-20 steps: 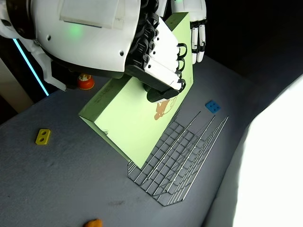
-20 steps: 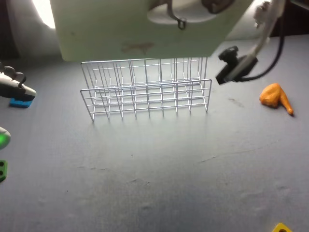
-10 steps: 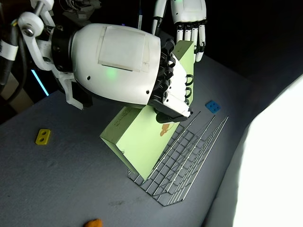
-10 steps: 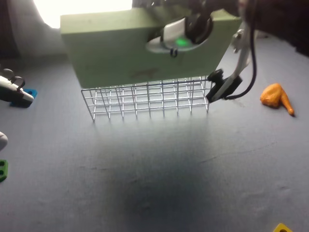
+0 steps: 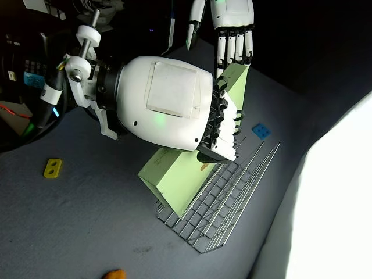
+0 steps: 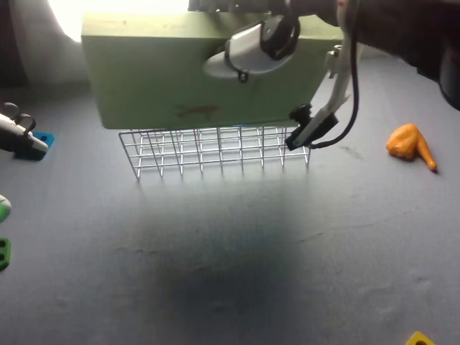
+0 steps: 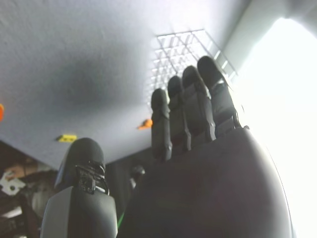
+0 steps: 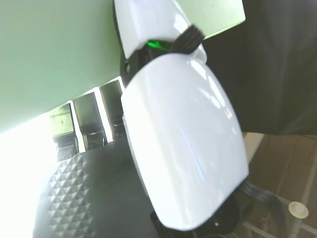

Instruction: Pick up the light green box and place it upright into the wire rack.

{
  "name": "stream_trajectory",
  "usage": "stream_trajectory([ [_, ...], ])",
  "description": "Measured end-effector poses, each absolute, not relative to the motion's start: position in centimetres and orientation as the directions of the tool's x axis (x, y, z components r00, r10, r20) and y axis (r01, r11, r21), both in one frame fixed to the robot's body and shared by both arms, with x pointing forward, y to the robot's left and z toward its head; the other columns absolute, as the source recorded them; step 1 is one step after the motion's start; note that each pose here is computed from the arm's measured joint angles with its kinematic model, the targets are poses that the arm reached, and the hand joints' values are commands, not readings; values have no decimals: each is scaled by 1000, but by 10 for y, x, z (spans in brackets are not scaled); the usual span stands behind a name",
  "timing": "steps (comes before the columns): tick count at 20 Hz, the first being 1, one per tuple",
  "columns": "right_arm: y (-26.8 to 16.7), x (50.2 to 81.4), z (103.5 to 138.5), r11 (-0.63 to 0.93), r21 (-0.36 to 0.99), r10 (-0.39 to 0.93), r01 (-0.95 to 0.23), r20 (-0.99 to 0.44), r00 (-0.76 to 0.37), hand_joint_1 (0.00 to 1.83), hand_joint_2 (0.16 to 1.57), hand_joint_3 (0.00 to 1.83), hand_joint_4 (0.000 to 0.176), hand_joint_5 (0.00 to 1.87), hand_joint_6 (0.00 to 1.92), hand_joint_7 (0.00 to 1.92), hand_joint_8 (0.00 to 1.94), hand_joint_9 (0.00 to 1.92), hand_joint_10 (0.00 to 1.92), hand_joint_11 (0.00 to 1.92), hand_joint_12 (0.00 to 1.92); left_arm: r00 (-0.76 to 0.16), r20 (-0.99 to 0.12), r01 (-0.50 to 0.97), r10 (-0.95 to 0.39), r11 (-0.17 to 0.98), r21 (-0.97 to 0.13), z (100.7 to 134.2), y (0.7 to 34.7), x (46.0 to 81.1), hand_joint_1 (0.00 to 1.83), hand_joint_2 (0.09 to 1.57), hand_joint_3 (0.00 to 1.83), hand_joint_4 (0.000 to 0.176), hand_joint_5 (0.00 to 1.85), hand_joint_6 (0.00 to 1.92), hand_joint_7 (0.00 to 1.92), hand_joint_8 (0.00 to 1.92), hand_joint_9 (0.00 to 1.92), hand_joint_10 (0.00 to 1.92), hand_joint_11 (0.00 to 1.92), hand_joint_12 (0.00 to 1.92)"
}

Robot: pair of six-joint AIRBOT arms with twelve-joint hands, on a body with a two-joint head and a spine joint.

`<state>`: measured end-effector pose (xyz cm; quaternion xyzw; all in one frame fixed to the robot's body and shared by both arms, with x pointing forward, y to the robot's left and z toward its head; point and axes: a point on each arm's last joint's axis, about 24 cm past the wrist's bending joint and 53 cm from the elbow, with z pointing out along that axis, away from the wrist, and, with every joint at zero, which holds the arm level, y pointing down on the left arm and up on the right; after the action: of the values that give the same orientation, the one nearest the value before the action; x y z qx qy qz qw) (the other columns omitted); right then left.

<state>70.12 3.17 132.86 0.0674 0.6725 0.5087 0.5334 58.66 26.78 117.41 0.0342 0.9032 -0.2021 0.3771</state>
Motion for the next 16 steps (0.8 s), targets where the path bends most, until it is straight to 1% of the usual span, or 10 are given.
stream_trajectory([
  [9, 33, 700, 1328, 460, 766, 634, -449, -637, -439, 1369, 1145, 0, 0, 955, 819, 920, 1086, 804, 1517, 614, 1774, -713, -695, 210, -93, 917, -339, 1174, 270, 587, 232, 1244, 1, 9, 308, 4, 282, 1, 257, 3, 0, 677],
  [10, 34, 700, 1328, 458, 767, 633, -449, -636, -442, 1365, 1152, 2, 0, 960, 839, 884, 1169, 777, 1510, 570, 1741, -713, -694, 210, -94, 917, -340, 1174, 270, 587, 228, 1249, 2, 7, 251, 0, 242, 0, 224, 2, 0, 611],
  [11, 35, 699, 1328, 457, 767, 631, -450, -636, -444, 1365, 1153, 2, 0, 961, 844, 876, 1186, 771, 1509, 560, 1734, -713, -694, 210, -94, 917, -340, 1174, 270, 587, 230, 1250, 2, 6, 237, 0, 233, 0, 218, 2, 0, 593],
  [16, 38, 694, 1327, 445, 772, 626, -454, -631, -458, 1364, 1154, 2, 0, 960, 848, 873, 1193, 769, 1510, 557, 1734, -713, -695, 210, -93, 917, -339, 1174, 270, 587, 230, 1250, 2, 6, 234, 0, 231, 0, 216, 1, 0, 585],
])
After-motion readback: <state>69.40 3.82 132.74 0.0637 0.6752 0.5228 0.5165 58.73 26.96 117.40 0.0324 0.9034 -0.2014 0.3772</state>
